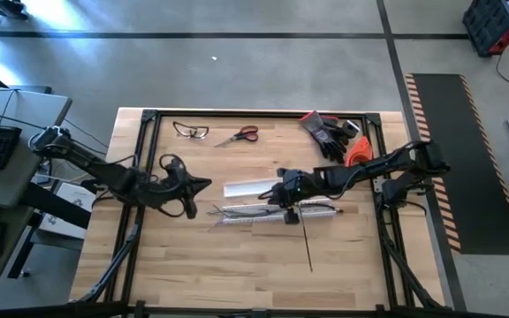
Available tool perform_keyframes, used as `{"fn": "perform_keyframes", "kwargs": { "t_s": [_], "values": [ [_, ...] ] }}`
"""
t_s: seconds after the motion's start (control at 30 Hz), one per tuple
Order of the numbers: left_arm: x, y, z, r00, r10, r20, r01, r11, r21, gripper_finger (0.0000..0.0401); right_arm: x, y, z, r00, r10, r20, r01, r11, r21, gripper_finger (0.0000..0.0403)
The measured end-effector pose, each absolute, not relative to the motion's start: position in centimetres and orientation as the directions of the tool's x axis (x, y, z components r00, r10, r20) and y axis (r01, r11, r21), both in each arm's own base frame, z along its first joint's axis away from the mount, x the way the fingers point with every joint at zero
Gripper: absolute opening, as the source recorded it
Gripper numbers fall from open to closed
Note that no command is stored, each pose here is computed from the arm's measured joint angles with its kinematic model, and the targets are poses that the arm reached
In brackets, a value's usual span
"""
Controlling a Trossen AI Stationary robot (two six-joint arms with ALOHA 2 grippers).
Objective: Ziptie cables
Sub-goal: Close the white cable duct
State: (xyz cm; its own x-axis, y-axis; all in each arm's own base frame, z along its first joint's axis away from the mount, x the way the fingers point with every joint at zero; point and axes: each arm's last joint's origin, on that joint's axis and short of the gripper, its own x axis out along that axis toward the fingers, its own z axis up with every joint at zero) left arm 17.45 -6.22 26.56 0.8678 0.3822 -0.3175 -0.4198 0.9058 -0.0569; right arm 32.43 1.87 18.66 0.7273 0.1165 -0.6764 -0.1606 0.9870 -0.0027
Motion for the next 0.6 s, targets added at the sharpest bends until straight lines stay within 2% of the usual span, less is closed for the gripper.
{"fn": "perform_keyframes", "kwargs": {
  "t_s": [0.1,0.2,0.3,0.47,0.6],
  "values": [
    [18.0,-6.5,25.5,0.851,0.389,-0.352,-0.434,0.899,-0.056,0.0,32.5,2.1,18.6,0.735,0.029,-0.677,-0.106,0.992,-0.071,0.0011],
    [18.5,-6.8,24.8,0.84,0.394,-0.374,-0.442,0.896,-0.046,0.0,32.5,1.7,18.8,0.744,0.01,-0.669,-0.104,0.989,-0.101,0.0019],
    [18.9,-6.9,24.3,0.831,0.399,-0.388,-0.447,0.893,-0.04,0.0,32.6,0.5,18.9,0.747,0.027,-0.664,-0.095,0.993,-0.067,0.0032],
    [19.7,-6.8,23.4,0.809,0.408,-0.424,-0.477,0.876,-0.067,0.0,32.8,-3.7,17.5,0.723,0.019,-0.69,-0.051,0.998,-0.026,0.009],
    [21.2,-5.4,22.0,0.77,0.36,-0.527,-0.479,0.871,-0.105,0.0005,33.0,-7.0,15.3,0.698,-0.013,-0.716,-0.017,0.999,-0.035,0.0139]
  ]
}}
